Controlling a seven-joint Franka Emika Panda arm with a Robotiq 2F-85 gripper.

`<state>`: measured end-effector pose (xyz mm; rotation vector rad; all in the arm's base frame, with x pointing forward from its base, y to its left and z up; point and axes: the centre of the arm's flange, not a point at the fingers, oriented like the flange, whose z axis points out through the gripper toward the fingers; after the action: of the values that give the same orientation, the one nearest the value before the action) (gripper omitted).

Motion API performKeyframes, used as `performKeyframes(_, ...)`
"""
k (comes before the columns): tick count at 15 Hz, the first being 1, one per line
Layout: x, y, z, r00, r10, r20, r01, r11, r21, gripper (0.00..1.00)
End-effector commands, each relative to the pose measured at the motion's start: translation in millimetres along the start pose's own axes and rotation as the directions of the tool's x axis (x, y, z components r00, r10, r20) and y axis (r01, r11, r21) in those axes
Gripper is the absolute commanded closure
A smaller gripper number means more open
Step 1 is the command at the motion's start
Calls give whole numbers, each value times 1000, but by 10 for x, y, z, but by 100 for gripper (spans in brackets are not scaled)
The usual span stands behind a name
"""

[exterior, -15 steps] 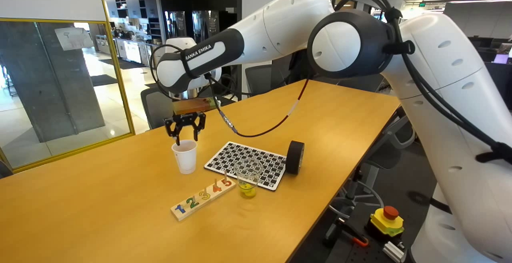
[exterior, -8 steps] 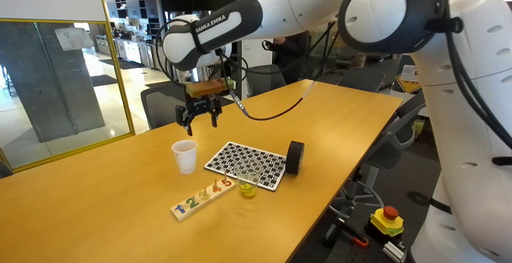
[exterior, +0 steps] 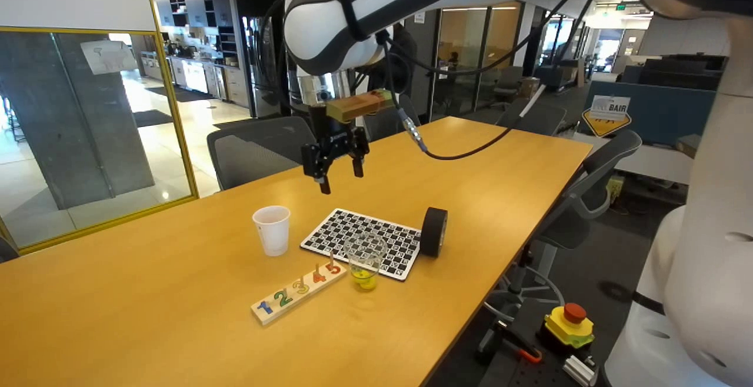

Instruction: Put the orange circles inside the white cup and the yellow circles in the transparent cup.

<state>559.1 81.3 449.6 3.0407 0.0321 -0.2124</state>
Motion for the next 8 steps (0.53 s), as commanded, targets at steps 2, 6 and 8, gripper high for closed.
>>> performKeyframes(2, -1023, 215, 92, 996, -53, -74, 51, 998, -40, 0)
performKeyframes(6, -1577, 418, 79, 982, -27, -189, 26, 1000, -10, 0)
performKeyframes(8, -1740, 502, 58, 976, 22, -216, -15, 999, 30, 0)
